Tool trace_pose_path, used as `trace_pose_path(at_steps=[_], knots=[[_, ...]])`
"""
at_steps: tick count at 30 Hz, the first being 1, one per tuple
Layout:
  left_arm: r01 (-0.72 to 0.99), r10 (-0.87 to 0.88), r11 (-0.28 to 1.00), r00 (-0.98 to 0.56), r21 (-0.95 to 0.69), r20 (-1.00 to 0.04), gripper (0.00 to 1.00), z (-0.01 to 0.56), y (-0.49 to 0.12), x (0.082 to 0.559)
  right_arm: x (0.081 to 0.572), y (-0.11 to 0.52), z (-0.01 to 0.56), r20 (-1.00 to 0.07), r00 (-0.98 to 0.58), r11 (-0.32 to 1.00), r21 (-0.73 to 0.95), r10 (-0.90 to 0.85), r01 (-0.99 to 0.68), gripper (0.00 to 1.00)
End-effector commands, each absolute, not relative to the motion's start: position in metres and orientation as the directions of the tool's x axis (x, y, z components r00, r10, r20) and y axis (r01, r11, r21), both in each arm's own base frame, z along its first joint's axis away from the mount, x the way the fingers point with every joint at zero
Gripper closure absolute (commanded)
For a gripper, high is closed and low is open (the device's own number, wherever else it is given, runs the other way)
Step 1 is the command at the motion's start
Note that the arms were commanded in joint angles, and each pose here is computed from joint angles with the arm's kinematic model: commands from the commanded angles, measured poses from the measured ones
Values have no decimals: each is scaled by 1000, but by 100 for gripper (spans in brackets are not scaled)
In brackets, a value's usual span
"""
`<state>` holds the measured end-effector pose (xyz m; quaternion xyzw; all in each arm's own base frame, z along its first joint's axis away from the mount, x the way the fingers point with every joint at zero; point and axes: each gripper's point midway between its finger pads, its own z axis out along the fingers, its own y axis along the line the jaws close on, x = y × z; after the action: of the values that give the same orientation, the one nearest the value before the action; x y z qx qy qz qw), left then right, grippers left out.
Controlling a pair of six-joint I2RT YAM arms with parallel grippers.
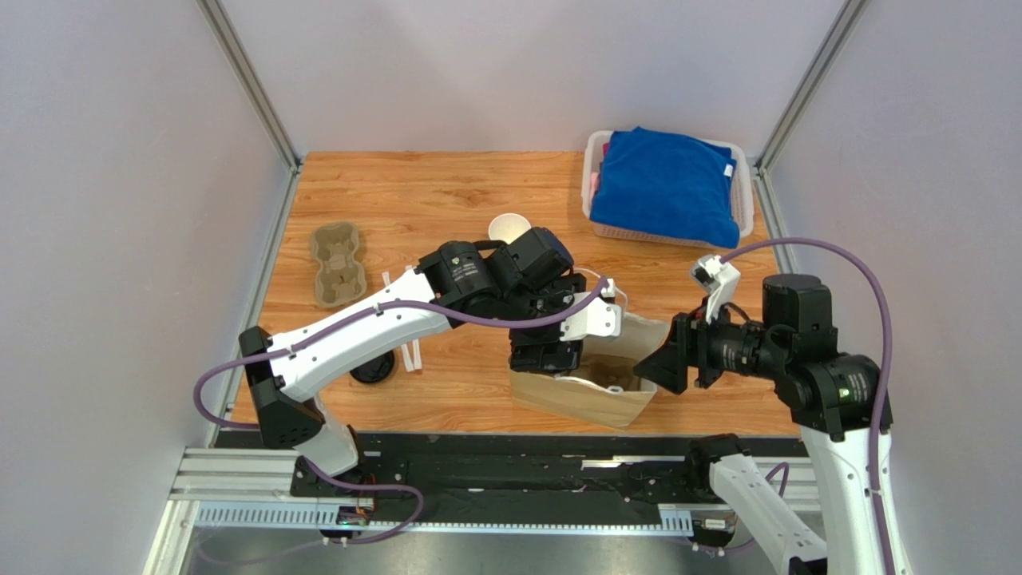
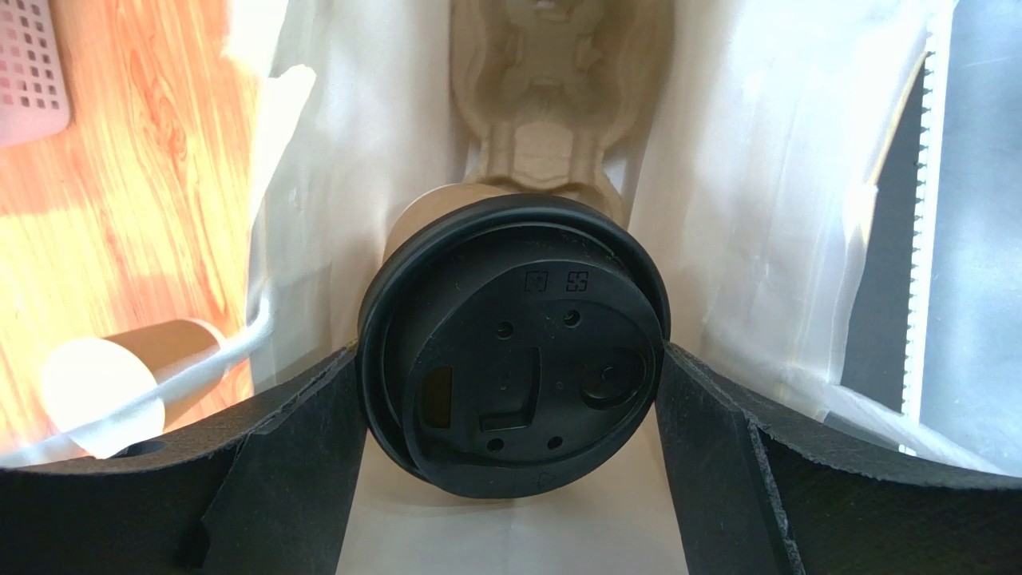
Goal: Pack the takeout coffee
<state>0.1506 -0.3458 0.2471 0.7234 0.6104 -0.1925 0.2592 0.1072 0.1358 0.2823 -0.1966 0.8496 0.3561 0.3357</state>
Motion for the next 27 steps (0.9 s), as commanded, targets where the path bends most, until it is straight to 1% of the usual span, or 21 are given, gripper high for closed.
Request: trace_pose_path(at_steps=[1,3,5,6,7,8,10,16,18,19,20,24,26,27], knots=[[976,731,-137,215,170,-647,53,259,-352,150,157,134,316,-815,-567,698,335,-124,-633,34],[976,729,-137,216,171,-650,53,257,-351,150,178,130,328,-851,-499,717,247,-161,-652,33],[974,728,-146,223,171,-649,53,255,-350,149,197,129,334,-859,-472,720,199,-199,-665,32],[974,724,-146,225,175,-652,53,256,-350,149,201,130,334,-859,-464,710,187,-218,-679,31],[973,725,-151,228,173,-650,53,254,-350,148,206,130,336,-866,-432,692,151,-252,-706,29],[973,725,-152,230,174,-650,53,253,-350,148,211,133,332,-858,-438,676,155,-269,-720,27],[972,726,-151,233,181,-648,53,253,-350,150,215,136,328,-857,-405,638,122,-319,-761,23],[973,725,-145,228,180,-650,53,250,-350,150,208,164,313,-828,-333,485,85,-452,-870,21],[973,723,-144,228,180,-652,53,249,-350,150,214,168,306,-825,-291,473,33,-485,-881,21],[974,726,-142,224,178,-651,54,248,-349,150,213,175,303,-823,-268,451,16,-500,-892,24],[974,727,-139,223,179,-650,54,247,-349,151,221,177,301,-824,-249,462,-17,-509,-887,26],[972,733,-125,225,198,-642,54,244,-347,154,231,187,283,-792,-268,463,-21,-549,-886,38],[970,743,-100,220,220,-633,55,242,-344,161,237,190,277,-783,-275,464,-20,-558,-886,52],[969,742,-91,220,231,-634,55,241,-344,163,240,190,278,-785,-273,469,-26,-557,-883,62]])
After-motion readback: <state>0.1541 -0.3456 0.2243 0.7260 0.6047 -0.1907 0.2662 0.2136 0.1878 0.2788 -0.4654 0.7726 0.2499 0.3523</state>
